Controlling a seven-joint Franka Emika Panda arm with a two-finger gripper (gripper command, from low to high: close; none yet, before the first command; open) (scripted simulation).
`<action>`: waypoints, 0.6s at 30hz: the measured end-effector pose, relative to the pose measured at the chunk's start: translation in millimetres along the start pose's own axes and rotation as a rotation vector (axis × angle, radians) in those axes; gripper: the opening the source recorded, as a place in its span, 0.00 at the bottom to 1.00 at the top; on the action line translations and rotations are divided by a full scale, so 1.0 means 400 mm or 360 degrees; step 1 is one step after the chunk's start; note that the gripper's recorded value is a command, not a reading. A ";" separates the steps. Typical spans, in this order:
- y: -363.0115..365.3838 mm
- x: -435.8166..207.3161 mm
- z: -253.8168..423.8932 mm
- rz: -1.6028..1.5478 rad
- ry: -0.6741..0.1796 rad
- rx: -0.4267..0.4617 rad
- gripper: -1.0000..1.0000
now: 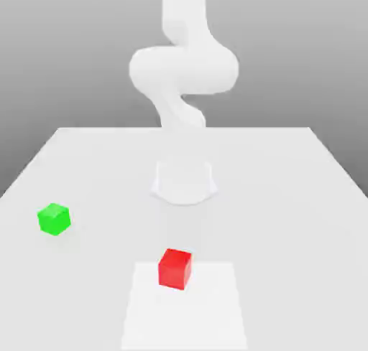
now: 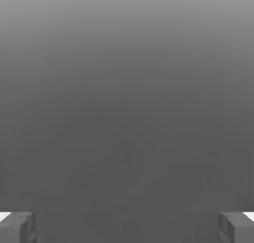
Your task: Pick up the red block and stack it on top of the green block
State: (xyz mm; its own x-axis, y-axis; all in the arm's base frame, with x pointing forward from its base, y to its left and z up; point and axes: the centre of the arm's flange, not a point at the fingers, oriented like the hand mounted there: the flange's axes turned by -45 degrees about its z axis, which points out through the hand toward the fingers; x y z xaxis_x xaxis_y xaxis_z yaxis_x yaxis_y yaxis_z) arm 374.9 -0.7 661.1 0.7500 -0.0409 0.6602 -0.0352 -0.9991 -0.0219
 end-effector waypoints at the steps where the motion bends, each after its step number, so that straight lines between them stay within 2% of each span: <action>1: 0.002 -0.019 0.066 0.0021 -0.0060 -0.0007 0.50; 9: 0.030 -0.275 0.504 0.0189 -0.0531 -0.0077 0.50; 18: 0.065 -0.769 0.809 0.0401 -0.1095 -0.0185 0.50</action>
State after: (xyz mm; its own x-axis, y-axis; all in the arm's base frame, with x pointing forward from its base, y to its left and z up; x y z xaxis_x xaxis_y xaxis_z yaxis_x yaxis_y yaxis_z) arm 357.1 -16.5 214.3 0.9528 -0.3024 0.0253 -0.3024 -0.9532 -0.0056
